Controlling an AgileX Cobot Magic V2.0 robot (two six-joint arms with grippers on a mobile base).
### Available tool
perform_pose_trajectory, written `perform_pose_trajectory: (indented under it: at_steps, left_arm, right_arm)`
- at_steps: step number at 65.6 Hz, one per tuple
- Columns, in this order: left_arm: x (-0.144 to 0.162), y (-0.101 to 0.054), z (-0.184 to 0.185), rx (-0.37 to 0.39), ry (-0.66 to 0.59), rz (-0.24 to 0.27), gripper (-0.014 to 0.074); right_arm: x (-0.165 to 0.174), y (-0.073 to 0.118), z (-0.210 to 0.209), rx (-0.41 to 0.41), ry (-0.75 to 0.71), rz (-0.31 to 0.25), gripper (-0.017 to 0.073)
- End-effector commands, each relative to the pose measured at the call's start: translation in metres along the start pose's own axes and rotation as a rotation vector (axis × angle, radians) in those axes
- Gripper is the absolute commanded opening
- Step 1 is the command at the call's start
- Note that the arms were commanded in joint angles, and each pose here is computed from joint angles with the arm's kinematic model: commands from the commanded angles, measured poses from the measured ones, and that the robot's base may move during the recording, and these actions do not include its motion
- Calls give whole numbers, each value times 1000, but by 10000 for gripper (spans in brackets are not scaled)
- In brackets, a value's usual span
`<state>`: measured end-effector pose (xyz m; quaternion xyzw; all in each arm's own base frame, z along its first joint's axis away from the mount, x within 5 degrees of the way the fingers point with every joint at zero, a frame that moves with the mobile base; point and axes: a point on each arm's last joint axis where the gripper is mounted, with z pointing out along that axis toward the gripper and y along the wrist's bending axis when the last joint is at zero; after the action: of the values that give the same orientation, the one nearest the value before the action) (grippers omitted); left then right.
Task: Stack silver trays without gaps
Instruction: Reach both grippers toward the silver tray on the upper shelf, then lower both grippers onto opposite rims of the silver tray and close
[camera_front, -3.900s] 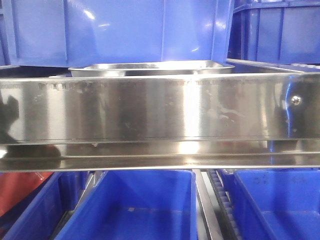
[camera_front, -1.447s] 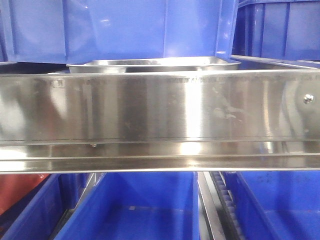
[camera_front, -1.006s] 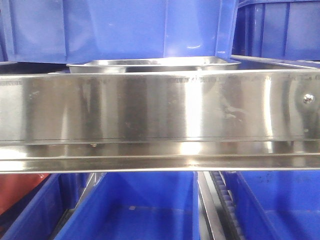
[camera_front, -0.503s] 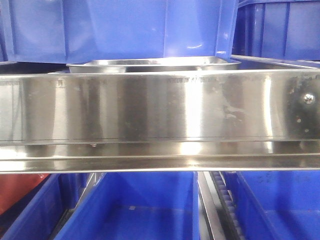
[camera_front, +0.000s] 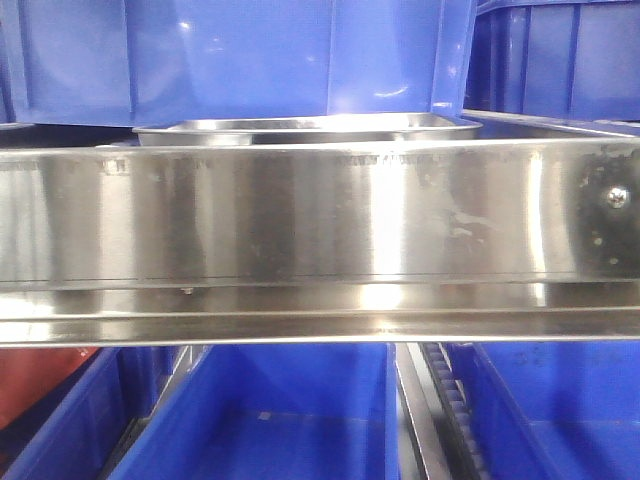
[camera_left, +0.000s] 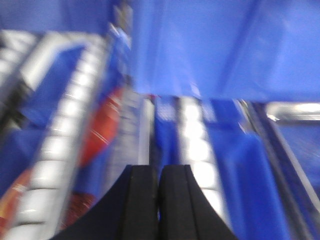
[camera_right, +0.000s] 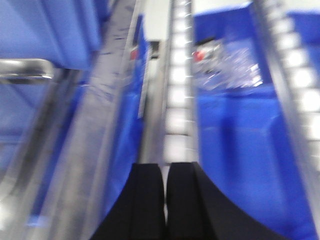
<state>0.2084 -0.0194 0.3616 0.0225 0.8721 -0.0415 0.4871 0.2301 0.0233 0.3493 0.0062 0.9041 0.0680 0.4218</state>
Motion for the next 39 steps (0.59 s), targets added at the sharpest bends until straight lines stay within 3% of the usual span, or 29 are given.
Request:
perform_pose_trajectory:
  at_steps: [1, 10, 20, 27, 33, 39]
  left_arm:
    - [-14, -15, 10, 50, 27, -2, -10]
    - [-31, -38, 33, 2, 76, -9, -10]
    - [-44, -67, 54, -100, 139, -24, -10]
    - [-49, -87, 74, -99, 247, -53, -10]
    - [-54, -97, 89, -89, 310, -95, -10]
    - [-56, -102, 104, -101, 337, -94, -10]
  right_arm:
    - [-15, 13, 7, -22, -11, 12, -3]
    - [-31, 35, 24, 11, 70, 61, -3]
    - [-45, 60, 40, 23, 173, 51, -3]
    - [-54, 79, 49, 26, 252, 44, -3]
    - [-58, 92, 61, 33, 311, 21, -3]
    - [-62, 103, 75, 35, 341, 6, -3]
